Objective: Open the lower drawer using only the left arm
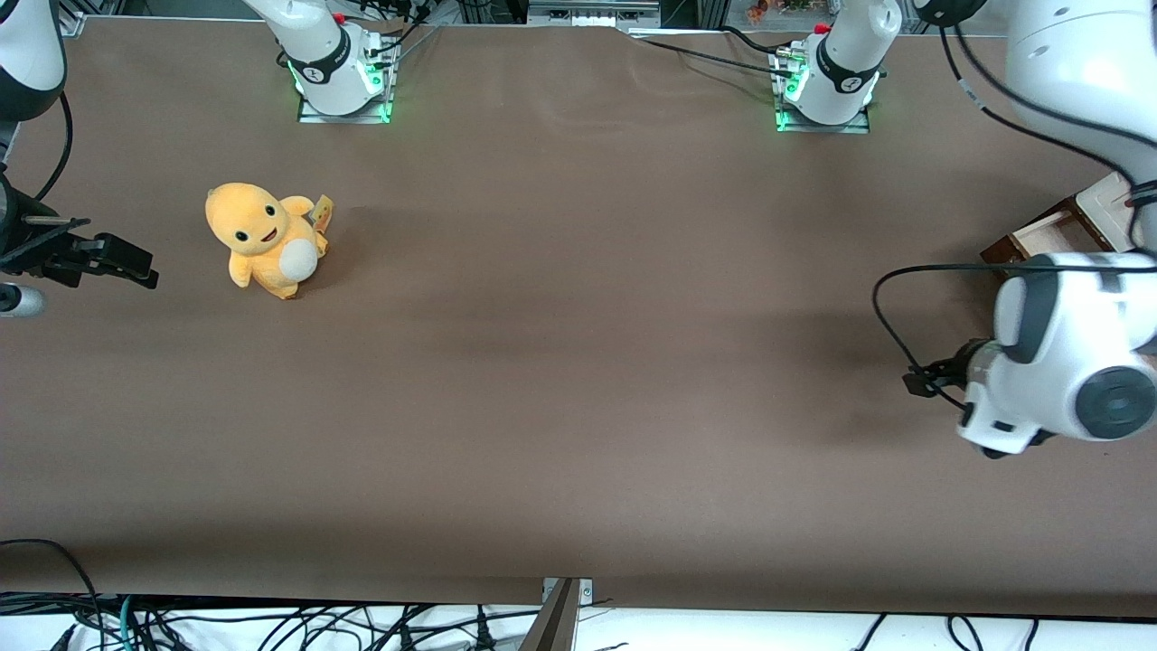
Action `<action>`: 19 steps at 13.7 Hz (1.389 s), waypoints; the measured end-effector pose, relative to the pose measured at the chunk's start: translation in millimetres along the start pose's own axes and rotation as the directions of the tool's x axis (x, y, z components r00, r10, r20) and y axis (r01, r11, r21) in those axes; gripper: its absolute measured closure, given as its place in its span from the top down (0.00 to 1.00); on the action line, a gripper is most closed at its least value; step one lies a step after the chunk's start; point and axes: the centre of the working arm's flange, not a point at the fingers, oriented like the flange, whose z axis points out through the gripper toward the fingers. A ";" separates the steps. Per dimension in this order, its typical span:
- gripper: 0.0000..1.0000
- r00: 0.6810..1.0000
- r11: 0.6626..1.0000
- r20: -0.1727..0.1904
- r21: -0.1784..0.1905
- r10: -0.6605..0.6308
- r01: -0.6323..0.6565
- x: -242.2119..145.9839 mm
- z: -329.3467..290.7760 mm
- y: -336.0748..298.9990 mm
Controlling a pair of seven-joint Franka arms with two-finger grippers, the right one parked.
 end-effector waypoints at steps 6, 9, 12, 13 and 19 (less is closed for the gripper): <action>1.00 0.946 0.955 -0.186 -0.079 0.266 -0.284 -46.3 -68.7 -54.9; 1.00 0.919 0.939 -0.253 -0.082 0.304 -0.333 -81.9 -97.9 -69.7; 1.00 0.874 0.914 -0.331 -0.071 0.356 -0.399 -109.3 -114.7 -76.2; 1.00 0.863 0.906 -0.343 -0.066 0.372 -0.417 -119.5 -120.7 -79.3; 1.00 0.852 0.883 -0.296 -0.054 0.431 -0.466 -164.2 -144.2 -75.7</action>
